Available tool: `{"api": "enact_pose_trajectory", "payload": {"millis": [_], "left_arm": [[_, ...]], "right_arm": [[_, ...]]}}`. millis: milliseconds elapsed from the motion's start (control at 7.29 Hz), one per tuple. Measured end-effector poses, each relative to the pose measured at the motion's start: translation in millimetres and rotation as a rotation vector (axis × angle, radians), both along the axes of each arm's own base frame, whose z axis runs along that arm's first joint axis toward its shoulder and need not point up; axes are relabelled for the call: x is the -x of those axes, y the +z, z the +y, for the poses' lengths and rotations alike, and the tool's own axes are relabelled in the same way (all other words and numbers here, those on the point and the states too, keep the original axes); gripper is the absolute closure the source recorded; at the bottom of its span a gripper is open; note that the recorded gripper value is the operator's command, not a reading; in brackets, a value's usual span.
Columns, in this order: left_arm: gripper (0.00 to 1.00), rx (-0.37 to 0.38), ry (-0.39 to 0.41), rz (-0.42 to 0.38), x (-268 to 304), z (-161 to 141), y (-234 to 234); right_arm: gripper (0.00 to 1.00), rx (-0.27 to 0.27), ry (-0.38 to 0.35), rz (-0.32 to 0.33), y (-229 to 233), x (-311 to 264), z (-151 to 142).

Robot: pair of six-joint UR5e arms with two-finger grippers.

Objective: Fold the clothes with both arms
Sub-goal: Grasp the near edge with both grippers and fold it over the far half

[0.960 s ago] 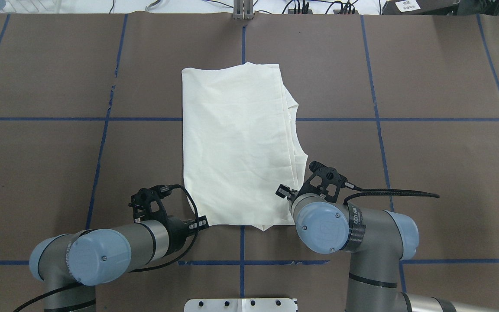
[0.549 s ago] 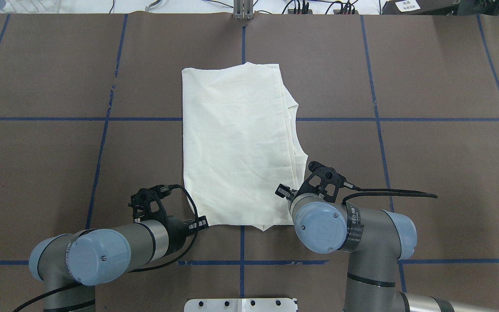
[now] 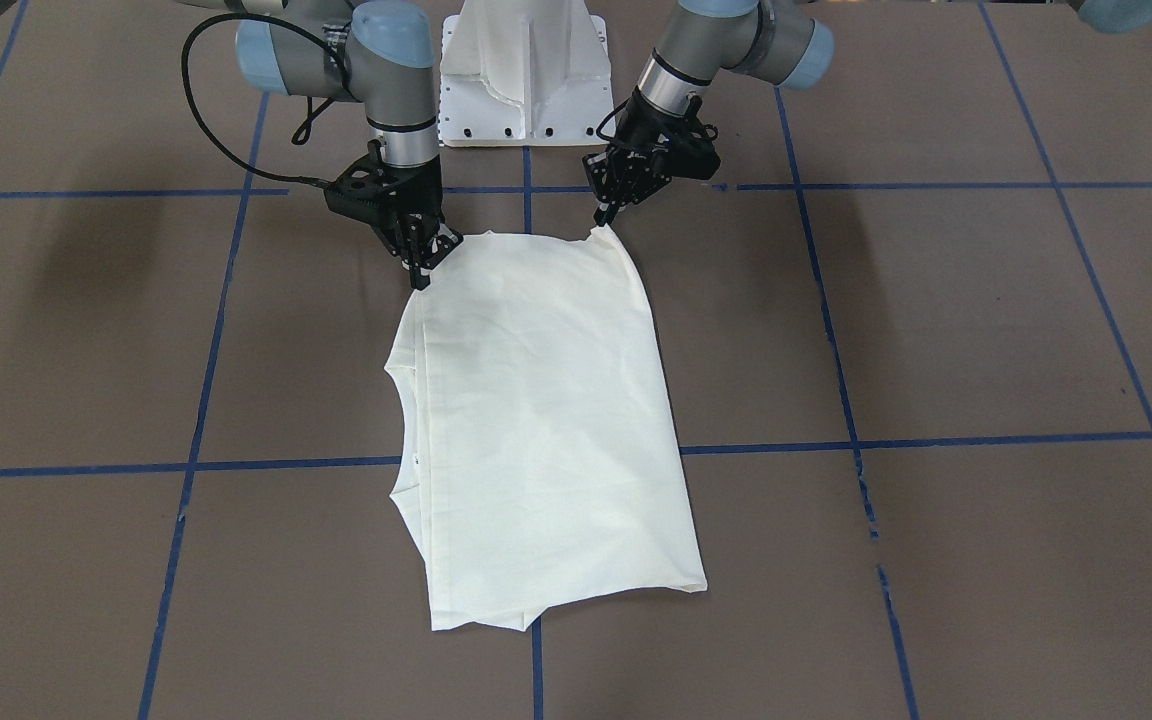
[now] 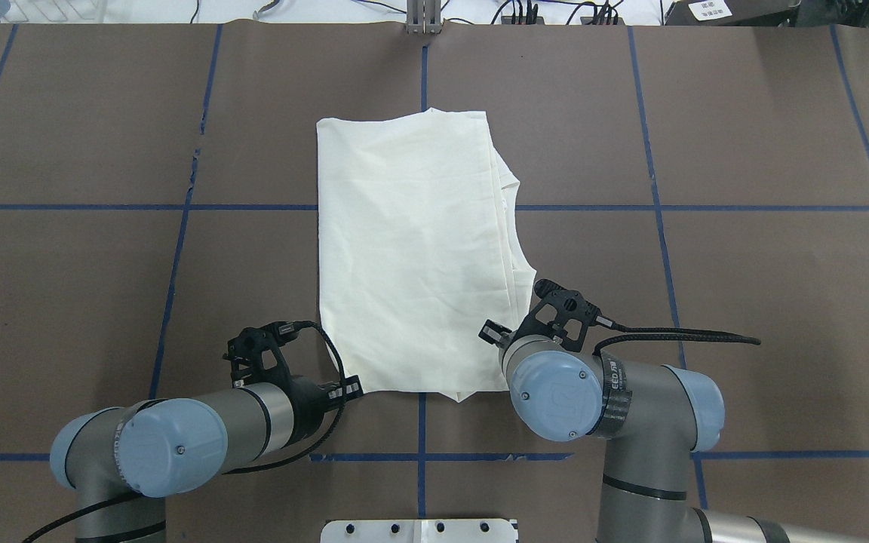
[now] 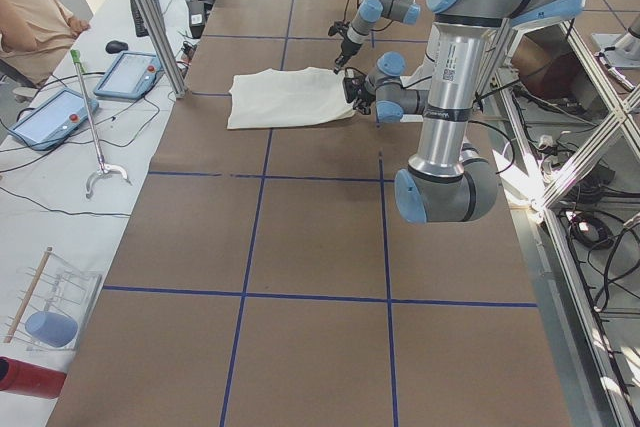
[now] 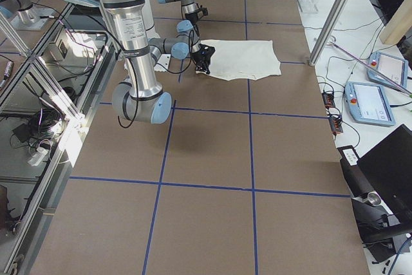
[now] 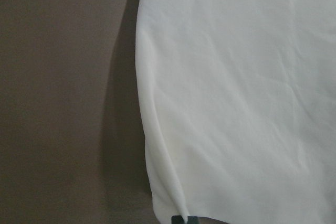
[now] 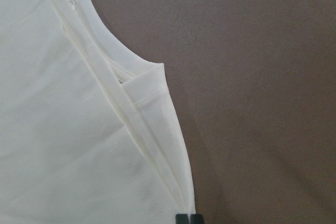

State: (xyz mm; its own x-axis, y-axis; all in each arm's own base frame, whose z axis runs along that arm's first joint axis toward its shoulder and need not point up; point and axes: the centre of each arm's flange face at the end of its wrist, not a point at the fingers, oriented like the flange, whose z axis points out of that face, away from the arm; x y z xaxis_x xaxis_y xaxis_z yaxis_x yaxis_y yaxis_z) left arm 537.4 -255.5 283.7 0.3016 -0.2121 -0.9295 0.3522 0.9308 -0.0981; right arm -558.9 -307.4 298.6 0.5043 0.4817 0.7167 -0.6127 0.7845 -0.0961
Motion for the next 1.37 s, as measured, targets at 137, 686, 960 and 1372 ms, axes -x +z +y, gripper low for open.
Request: {"api": "enact_pose_trajectory", "payload": {"millis": [137, 686, 960, 1372], "left_arm": [[1.00, -0.001, 0.000, 0.006, 4.9, 0.0, -5.3], [1.00, 0.035, 0.038, -0.006, 117.1, 30.3, -108.9], [1.00, 0.074, 0.072, -0.022, 162.9, 47.5, -137.7], [1.00, -0.021, 0.037, -0.087, 134.0, -3.3, -157.5]], "right_arm": [[1.00, -0.004, 0.001, -0.014, -7.2, -5.9, 0.1], [1.00, 0.047, -0.054, -0.094, -109.6, -104.1, 83.1], [1.00, 0.097, -0.080, -0.078, -130.2, -141.5, 121.1], [1.00, 0.079, -0.016, -0.003, -111.6, -127.7, 76.2]]}}
